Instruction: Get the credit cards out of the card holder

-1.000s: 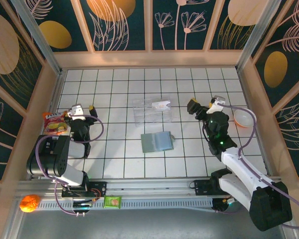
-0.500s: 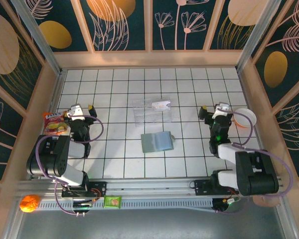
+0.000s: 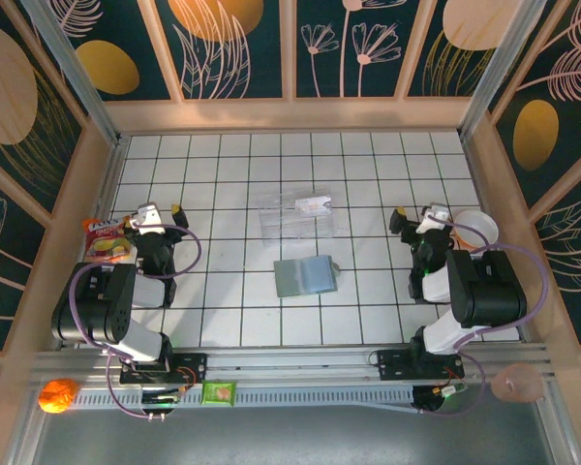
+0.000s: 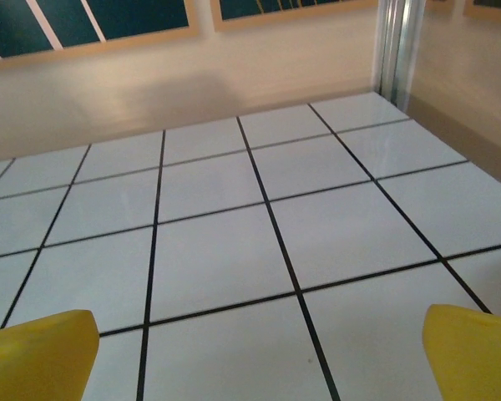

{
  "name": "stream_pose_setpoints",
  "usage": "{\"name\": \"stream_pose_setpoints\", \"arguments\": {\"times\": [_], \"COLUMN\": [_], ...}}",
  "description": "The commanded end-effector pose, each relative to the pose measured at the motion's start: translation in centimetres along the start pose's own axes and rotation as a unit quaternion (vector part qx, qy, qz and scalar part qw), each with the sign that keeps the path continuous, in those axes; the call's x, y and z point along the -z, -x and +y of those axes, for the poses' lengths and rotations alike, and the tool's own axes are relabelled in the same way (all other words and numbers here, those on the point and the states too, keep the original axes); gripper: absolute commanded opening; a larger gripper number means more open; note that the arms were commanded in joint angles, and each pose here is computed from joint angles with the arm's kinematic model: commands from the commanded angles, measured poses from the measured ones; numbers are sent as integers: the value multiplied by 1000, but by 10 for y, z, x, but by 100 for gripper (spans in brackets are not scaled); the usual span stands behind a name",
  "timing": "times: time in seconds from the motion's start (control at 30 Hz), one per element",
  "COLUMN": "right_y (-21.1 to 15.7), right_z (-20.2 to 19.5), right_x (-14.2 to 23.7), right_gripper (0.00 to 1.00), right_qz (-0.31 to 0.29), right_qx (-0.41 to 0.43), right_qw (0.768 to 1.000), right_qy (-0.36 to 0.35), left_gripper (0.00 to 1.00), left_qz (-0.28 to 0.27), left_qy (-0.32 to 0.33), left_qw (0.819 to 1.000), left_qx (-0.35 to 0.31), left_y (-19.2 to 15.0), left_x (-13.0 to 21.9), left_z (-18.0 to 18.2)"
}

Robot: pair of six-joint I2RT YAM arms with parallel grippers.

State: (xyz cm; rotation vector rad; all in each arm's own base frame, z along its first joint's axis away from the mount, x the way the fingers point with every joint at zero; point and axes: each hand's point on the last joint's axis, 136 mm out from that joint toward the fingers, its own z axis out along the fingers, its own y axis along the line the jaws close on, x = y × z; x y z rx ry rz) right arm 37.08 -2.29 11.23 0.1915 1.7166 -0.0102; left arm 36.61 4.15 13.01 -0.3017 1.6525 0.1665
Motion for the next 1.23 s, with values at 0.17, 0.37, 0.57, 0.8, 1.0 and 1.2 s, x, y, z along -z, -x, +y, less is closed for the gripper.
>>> {"name": "stream_pose_setpoints", "arguments": {"times": [0.17, 0.37, 0.57, 0.8, 1.0, 1.2], "right_y": [17, 17, 17, 17, 17, 16], "right_z": [3, 4, 3, 3, 3, 3], "right_x": [2, 2, 2, 2, 2, 2], "right_gripper": [99, 99, 99, 99, 99, 99], "right_qz": [-35, -36, -35, -35, -35, -35], "right_qx": [-6, -6, -6, -6, -6, -6], "right_qw": [999, 999, 999, 999, 999, 999], "right_qy": [8, 10, 9, 9, 9, 9], "left_gripper": [99, 99, 99, 99, 99, 99], "left_qz": [-20, -20, -20, -17, -12, -14], "left_qy": [8, 8, 8, -5, -17, -17], "left_qw": [1000, 1000, 1000, 1000, 1000, 1000], "left_qx": [15, 15, 15, 9, 3, 4], "left_y": [10, 9, 10, 9, 7, 8], "left_x": [1, 1, 1, -1, -2, -1], "left_z": [4, 4, 4, -1, -6, -5]}}
